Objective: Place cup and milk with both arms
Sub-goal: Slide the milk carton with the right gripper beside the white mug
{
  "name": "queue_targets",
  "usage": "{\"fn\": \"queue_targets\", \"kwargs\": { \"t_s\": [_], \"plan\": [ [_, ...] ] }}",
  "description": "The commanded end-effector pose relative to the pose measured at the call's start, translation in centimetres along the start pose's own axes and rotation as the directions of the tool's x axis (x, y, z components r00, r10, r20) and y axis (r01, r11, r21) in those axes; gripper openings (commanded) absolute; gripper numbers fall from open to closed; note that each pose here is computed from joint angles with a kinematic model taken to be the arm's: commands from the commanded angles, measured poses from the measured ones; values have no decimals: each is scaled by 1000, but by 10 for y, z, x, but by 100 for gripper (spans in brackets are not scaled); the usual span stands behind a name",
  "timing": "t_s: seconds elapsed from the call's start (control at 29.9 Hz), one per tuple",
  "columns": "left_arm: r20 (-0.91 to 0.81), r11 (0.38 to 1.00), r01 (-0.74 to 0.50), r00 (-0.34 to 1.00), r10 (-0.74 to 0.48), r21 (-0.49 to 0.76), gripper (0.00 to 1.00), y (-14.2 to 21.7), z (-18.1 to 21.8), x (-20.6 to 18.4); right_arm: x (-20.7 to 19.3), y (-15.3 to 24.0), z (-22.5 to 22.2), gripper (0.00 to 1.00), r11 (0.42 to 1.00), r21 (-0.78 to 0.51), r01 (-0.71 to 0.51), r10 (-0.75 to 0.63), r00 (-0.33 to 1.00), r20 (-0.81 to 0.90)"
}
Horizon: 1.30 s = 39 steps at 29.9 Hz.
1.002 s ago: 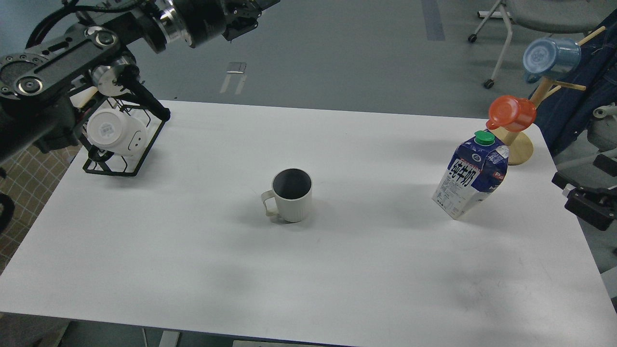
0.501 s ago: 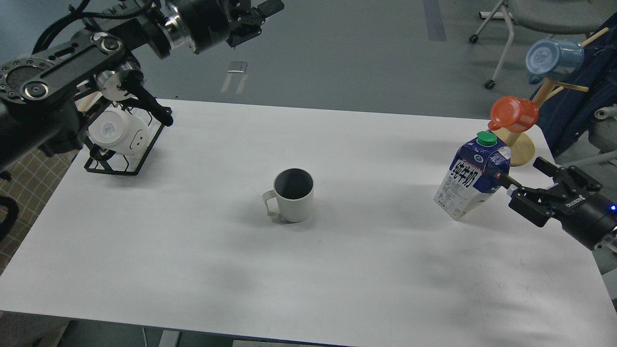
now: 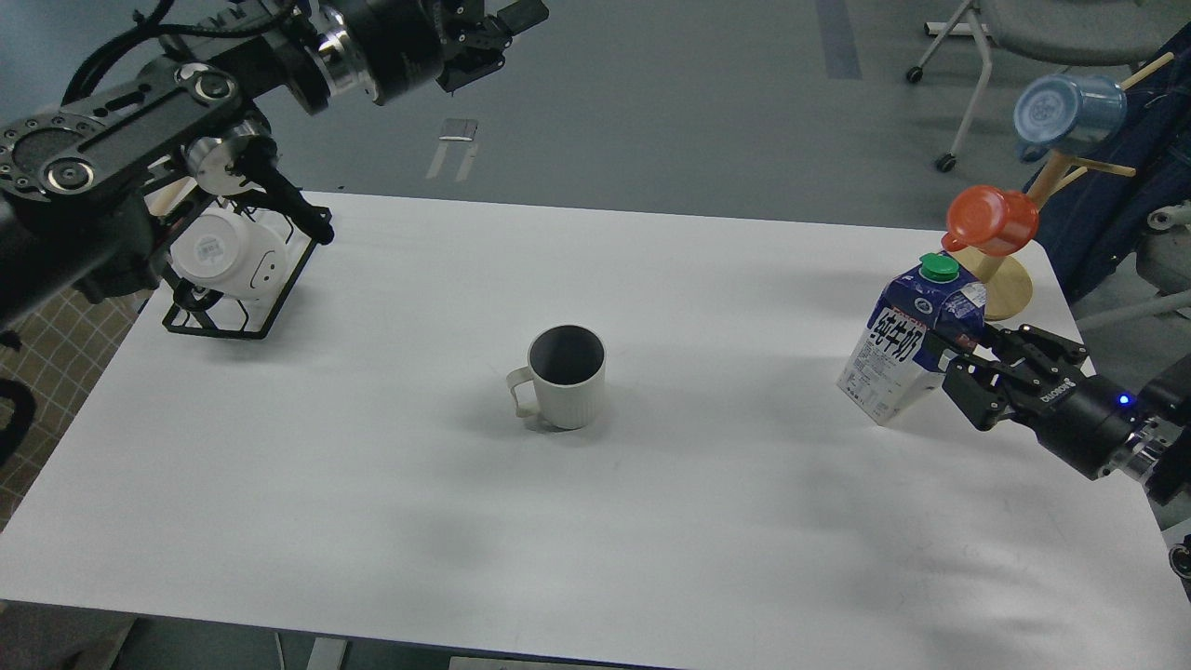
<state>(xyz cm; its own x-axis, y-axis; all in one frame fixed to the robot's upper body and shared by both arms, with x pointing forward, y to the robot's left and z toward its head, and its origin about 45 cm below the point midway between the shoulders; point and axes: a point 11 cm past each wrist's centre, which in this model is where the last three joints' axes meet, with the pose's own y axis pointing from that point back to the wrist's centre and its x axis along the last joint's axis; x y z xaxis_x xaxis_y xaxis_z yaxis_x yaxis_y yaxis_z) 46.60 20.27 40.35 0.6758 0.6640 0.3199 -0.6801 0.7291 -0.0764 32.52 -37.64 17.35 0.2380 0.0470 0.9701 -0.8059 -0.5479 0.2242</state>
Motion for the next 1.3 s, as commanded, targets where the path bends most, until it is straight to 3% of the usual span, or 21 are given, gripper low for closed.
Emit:
{"fn": "queue_targets", "kwargs": {
  "t_s": [0.0, 0.5, 0.7, 1.27],
  "plan": [
    [0, 1000, 1, 1000, -1, -1, 96, 0, 0, -1, 3, -2, -1, 0, 1000, 4, -8, 8, 1000, 0],
    [3, 1000, 7, 1000, -7, 0, 96, 1, 0, -2, 69, -53, -36, 0, 978, 161, -136, 145, 988, -46],
    [5, 1000, 9, 1000, -9, 5, 96, 1, -1, -2, 61, -101, -82, 0, 945, 324, -37, 76, 991, -108],
    [-13, 1000, 1, 1000, 0, 27, 96, 8, -15, -3, 35, -157, -132, 0, 914, 405, 2, 52, 991, -122]
  ]
}}
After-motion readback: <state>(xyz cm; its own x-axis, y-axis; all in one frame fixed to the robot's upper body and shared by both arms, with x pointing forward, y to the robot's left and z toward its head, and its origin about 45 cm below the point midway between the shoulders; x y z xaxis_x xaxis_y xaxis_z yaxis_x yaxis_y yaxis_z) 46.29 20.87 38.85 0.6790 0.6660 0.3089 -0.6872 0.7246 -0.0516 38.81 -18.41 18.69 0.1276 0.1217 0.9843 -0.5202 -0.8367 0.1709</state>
